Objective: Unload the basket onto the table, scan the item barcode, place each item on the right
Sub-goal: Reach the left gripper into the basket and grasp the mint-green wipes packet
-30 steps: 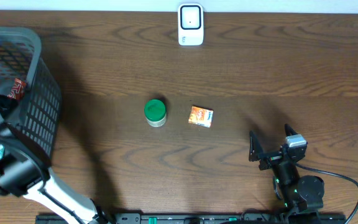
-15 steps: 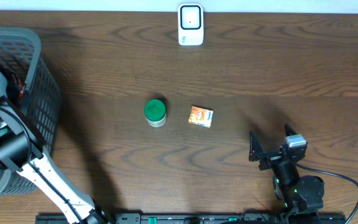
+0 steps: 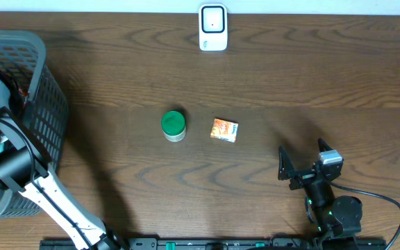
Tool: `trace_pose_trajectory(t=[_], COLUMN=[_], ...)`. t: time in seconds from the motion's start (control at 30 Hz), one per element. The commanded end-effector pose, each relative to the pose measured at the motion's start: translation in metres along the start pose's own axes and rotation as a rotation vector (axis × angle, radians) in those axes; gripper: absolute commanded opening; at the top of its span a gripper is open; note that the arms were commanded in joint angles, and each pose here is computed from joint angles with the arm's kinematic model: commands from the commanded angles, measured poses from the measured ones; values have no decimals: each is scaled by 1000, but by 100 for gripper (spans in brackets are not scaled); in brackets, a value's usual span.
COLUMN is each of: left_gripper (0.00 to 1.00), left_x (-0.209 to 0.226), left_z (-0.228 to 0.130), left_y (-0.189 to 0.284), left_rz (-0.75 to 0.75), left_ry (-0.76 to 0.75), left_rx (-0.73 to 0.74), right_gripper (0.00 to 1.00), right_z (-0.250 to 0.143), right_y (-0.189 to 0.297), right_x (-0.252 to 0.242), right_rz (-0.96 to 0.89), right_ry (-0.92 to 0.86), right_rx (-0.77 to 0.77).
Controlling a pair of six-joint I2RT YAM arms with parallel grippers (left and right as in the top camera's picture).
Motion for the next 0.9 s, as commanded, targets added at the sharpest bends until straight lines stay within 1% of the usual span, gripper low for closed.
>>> trace_pose_trajectory(t=[0.0, 0.1, 0.13, 0.17, 0.2, 0.27, 0.3, 0.37, 0.4, 0.43, 0.57, 0.67, 0.77, 0.83, 0.87], left_gripper=[98, 97, 92, 78, 70, 41, 36, 19, 12, 8, 7, 7, 7, 7, 7], left_x=[-25, -32, -35, -37, -38, -39, -40, -39, -38, -38, -38, -38, -35, -31, -28], left_z=[-10, -17, -21, -24, -26, -31, -32, -35, -36, -36, -36, -35, -27, -20, -15], left_y=[-33, -46, -53, -57, -62, -68, -70, -74, -75, -75, -74, -62, -36, -8, 17], left_rz=[-33, -34, -33, -33, -33, -33, -33, -32, -32, -32, -34, -32, -37, -48, -62], left_ry=[-78, -74, -73, -72, -70, -69, -70, -70, -69, -69, -75, -89, -85, -67, -45], left_rx=[52, 61, 68, 74, 80, 90, 95, 108, 110, 111, 114, 95, 35, -41, -109], right_gripper=[99, 99, 99, 99, 99, 99, 99, 99, 99, 99, 99, 99, 99, 99, 99], right_z=[0, 0, 0, -1, 0, -1, 0, 0, 0, 0, 0, 0, -1, 0, 0], right_y=[0, 0, 0, 0, 0, 0, 0, 0, 0, 0, 0, 0, 0, 0, 0], right_x=[1, 1, 1, 0, 1, 0, 1, 0, 0, 0, 0, 0, 0, 1, 0], right_rz=[3, 3, 3, 3, 3, 3, 3, 2, 2, 2, 2, 2, 3, 3, 2], right_ry=[-11, -11, -11, -12, -11, -12, -11, -12, -12, -12, -12, -12, -12, -11, -11], right_rx=[0, 0, 0, 1, 0, 1, 0, 1, 1, 1, 1, 1, 1, 0, 0])
Point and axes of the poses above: each gripper's point midway between its finger pads, its own y axis back along the fingers, its own x axis along the line the jaws close on, z = x × y, the point moved 6 cm from there along y, back along the fingers, and after that the axes turned 9 degrees about -y, right-handed, at the moved point
